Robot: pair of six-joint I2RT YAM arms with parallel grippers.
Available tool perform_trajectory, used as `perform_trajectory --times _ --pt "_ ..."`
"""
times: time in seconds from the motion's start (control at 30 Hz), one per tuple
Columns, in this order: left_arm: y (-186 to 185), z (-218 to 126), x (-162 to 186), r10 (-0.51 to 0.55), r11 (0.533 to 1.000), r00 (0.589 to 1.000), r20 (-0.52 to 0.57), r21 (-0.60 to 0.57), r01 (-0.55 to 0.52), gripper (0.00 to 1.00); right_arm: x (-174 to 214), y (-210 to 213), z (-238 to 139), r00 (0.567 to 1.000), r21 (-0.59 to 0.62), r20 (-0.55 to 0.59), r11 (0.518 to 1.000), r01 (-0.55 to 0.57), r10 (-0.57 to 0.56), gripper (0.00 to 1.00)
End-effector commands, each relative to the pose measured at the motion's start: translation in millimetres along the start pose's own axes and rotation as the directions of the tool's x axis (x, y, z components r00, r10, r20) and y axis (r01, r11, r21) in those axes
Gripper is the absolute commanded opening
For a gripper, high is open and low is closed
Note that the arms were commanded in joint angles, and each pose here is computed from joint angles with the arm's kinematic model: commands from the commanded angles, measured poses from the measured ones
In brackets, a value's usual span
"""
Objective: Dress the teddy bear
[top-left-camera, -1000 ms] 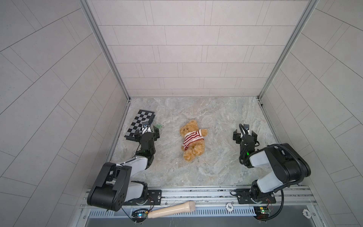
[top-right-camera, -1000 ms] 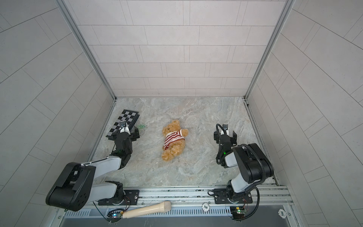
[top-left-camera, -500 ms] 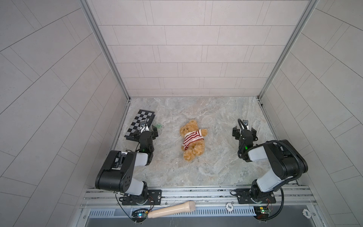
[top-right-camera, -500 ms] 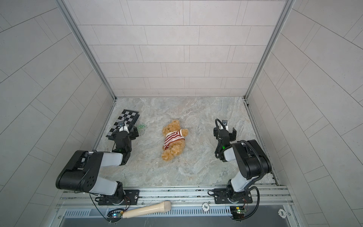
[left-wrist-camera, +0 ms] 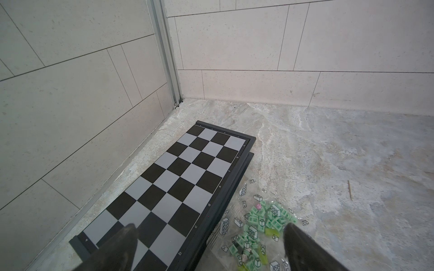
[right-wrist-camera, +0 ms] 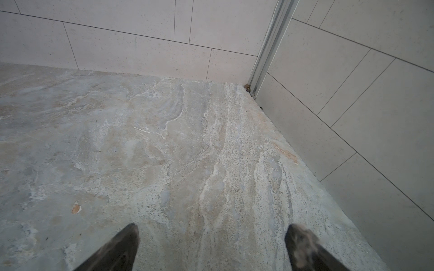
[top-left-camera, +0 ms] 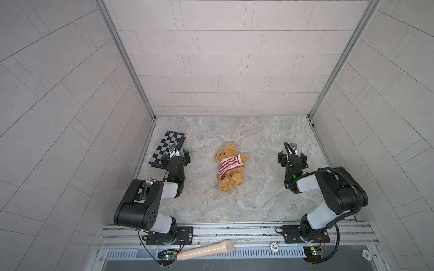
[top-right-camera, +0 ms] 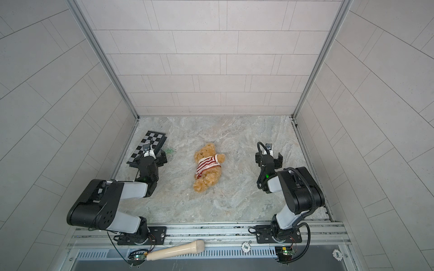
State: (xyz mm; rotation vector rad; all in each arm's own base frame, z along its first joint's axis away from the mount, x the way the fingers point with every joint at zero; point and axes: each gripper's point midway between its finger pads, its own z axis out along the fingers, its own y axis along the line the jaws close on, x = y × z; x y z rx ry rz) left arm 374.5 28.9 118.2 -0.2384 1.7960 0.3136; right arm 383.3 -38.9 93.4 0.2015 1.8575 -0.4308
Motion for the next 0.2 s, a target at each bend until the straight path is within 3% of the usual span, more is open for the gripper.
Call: perform_trajectory --times 0.0,0.17 --pt "-2.4 2.8 -10.7 0.003 1.0 1.0 0.022 -0.004 -0.003 1.0 -2.1 -5.7 -0.2 1.0 0.023 0.003 1.0 -0.005 0.005 1.0" --pt "-2.2 1.7 -10.7 -0.001 1.0 1.0 0.025 -0.003 0.001 1.0 -3.8 -3.7 -4.0 1.0 0.002 0.026 1.0 -0.01 0.01 1.0"
